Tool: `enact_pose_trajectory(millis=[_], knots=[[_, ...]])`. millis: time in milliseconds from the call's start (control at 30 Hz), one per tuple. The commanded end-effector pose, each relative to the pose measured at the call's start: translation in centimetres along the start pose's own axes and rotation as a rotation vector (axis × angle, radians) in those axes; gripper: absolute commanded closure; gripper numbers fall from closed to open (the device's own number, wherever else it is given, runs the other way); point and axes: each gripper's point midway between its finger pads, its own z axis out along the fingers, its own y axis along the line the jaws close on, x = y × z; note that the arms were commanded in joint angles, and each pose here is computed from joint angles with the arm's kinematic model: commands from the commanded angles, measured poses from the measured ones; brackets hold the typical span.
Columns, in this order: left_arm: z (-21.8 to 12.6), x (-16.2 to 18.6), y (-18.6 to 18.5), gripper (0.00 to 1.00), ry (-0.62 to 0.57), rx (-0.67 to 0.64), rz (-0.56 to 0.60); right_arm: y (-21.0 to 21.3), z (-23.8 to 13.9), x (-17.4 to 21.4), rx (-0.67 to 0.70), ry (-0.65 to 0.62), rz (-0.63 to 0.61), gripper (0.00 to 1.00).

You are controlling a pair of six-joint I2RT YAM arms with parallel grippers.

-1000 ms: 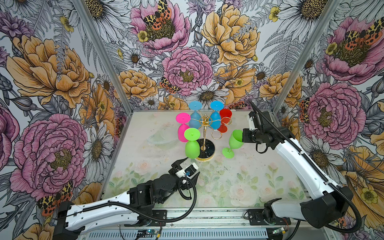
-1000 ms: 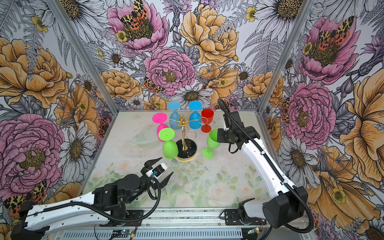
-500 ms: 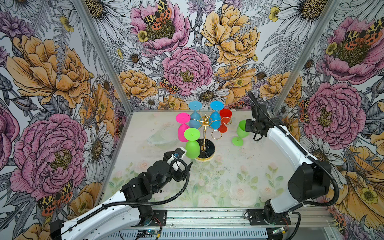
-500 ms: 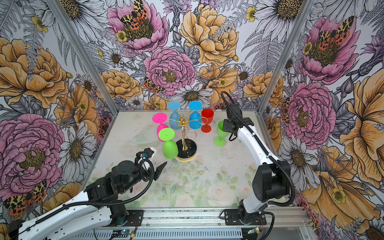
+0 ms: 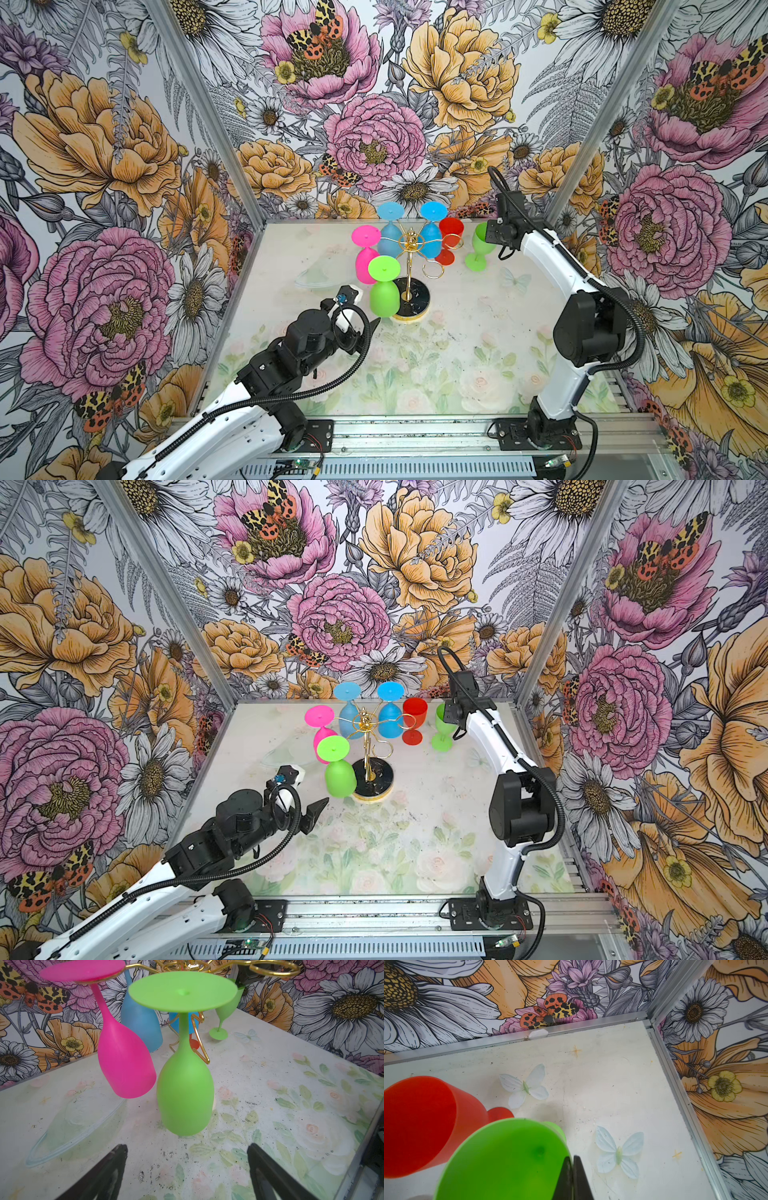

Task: Take the wine glass off the wine glass rack
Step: 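Carry the green glass beside the red glass while the left arm draws back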

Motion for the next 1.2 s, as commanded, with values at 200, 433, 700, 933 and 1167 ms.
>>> enact_pose_trajectory(millis=[200, 433, 700, 933, 1167], knots=[[-0.9, -0.9, 0.3, 0.06, -0.033, -0.003, -0.015, 0.8, 2.0, -2.7, -0.022, -0.039, -0.002, 1.00], [-1.1, -0.8, 0.8, 0.06, -0.035, -0.034, -0.012, 1.1, 3.5, -2.5, -0.025, -0.020, 0.002, 1.00], [-1.3, -0.7, 0.9, 0.05, -0.038, -0.038, -0.012, 1.4, 4.7, -2.0, -0.028, -0.003, 0.016, 1.00], [-1.3, -0.7, 0.9, 0.05, -0.037, -0.038, -0.006, 1.7, 5.4, -2.0, -0.029, 0.003, 0.015, 1.00], [-1.2, -0.7, 0.9, 0.05, -0.036, -0.038, -0.006, 1.9, 6.0, -2.0, -0.031, 0.007, 0.021, 1.00]])
